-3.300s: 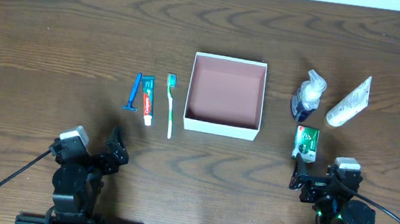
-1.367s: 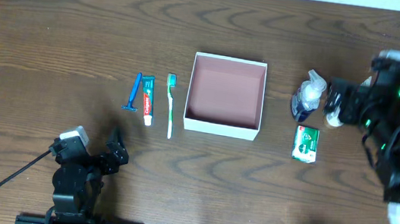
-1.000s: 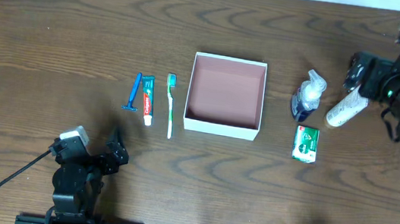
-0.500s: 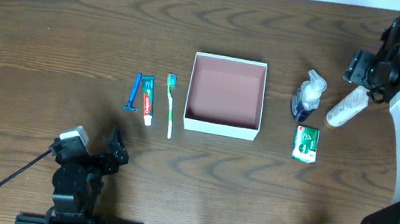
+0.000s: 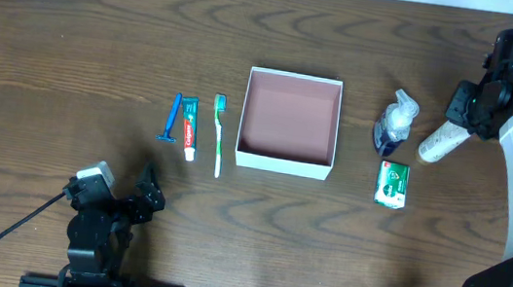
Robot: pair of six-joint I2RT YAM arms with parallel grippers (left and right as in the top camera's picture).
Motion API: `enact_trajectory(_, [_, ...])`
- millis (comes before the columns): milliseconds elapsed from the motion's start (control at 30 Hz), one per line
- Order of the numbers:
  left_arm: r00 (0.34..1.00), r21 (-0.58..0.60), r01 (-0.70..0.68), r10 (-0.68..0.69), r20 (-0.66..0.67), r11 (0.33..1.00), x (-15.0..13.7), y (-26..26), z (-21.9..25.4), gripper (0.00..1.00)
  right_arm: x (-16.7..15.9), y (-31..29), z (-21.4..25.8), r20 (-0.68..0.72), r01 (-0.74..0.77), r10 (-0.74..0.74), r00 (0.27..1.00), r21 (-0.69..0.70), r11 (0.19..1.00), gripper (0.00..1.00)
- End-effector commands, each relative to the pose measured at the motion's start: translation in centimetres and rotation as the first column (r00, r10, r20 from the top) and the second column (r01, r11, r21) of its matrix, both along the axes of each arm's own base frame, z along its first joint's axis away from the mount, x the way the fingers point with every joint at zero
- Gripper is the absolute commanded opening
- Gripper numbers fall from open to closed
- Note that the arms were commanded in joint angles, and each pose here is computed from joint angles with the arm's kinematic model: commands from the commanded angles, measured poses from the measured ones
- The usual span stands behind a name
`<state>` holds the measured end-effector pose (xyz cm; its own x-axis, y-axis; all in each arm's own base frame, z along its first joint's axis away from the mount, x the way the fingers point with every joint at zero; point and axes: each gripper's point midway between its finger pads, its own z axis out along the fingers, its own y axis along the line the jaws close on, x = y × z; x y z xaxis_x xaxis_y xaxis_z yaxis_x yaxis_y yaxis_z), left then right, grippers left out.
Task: Pack container
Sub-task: 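Reach the right gripper to the white lotion tube and grasp it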
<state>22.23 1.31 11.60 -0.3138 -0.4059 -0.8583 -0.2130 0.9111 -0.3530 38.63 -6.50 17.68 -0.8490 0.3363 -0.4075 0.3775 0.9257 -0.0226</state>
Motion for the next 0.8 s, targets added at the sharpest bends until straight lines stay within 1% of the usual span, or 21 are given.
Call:
enact_trajectory(0, [1.000,-0.008,-0.001,0.001,-0.016,1.000,0.0,-0.1,-0.9,0.98,0.1,-0.7,1.2,0.031,0.033,-0.033,0.999,-0.009,0.999,0.11])
enact_trajectory(33, [1.000,-0.008,-0.001,0.001,-0.015,1.000,0.0,-0.1,-0.9,0.98,0.0,-0.6,1.3,0.034,0.033,-0.033,0.999,-0.009,0.999,0.04])
enact_trajectory(67, [1.000,-0.008,-0.001,0.001,-0.016,1.000,0.0,-0.1,-0.9,0.98,0.0,-0.6,1.4,0.038,0.033,-0.033,0.999,-0.010,0.999,0.01])
enact_trajectory(167, [1.000,-0.008,-0.001,0.001,-0.016,1.000,0.0,-0.1,-0.9,0.98,-0.5,-0.6,2.8,0.067,0.041,-0.040,0.997,-0.009,0.999,0.01])
enact_trajectory(267, [1.000,-0.008,-0.001,0.001,-0.016,1.000,0.0,-0.1,-0.9,0.98,-1.4,-0.4,5.2,0.105,0.047,-0.046,0.993,-0.010,0.999,0.01])
enact_trajectory(467, [1.000,-0.008,-0.001,0.001,-0.015,1.000,0.0,-0.1,-0.9,0.98,-2.7,0.5,12.7,0.266,0.028,-0.023,0.964,-0.016,0.999,0.01])
enact_trajectory(633, [1.000,-0.008,-0.001,0.001,-0.015,1.000,0.0,-0.1,-0.9,0.98,-3.5,5.3,18.3,0.368,-0.116,0.100,0.925,0.023,0.993,0.01])
enact_trajectory(767, [1.000,-0.008,-0.001,0.001,-0.015,1.000,0.0,-0.1,-0.9,0.98,-3.8,9.9,20.9,0.427,-0.247,0.217,0.878,0.016,0.969,0.01])
